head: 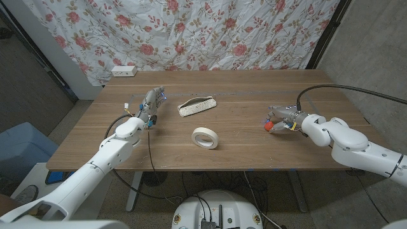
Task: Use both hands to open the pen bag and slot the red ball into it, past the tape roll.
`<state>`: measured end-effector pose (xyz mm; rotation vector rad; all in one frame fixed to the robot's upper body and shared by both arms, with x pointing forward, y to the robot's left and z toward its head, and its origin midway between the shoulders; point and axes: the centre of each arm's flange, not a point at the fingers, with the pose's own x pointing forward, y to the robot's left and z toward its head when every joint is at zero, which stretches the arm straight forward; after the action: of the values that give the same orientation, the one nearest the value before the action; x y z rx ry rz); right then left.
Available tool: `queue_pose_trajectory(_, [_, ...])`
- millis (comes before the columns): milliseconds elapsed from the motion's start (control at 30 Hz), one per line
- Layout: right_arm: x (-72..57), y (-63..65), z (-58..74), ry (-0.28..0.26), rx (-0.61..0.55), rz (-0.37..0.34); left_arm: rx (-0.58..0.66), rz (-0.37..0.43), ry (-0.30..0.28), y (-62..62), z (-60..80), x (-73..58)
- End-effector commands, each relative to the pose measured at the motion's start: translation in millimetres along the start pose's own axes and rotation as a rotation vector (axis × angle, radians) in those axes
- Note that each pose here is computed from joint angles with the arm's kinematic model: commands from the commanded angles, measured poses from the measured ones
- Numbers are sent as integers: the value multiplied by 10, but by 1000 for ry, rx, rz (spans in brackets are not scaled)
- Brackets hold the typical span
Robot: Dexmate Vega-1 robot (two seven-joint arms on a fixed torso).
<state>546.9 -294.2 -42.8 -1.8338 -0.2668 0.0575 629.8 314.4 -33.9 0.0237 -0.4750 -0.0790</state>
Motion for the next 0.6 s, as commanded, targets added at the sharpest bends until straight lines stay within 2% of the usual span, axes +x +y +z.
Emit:
queue_pose_trajectory(33, [9,31,-7,-7,-9,-28,-3,-2,2,-14,-13,-23])
queue_pose_trajectory(600, [-47,48,9,-19,-9,-103,4,-1,0,-20,16,-79])
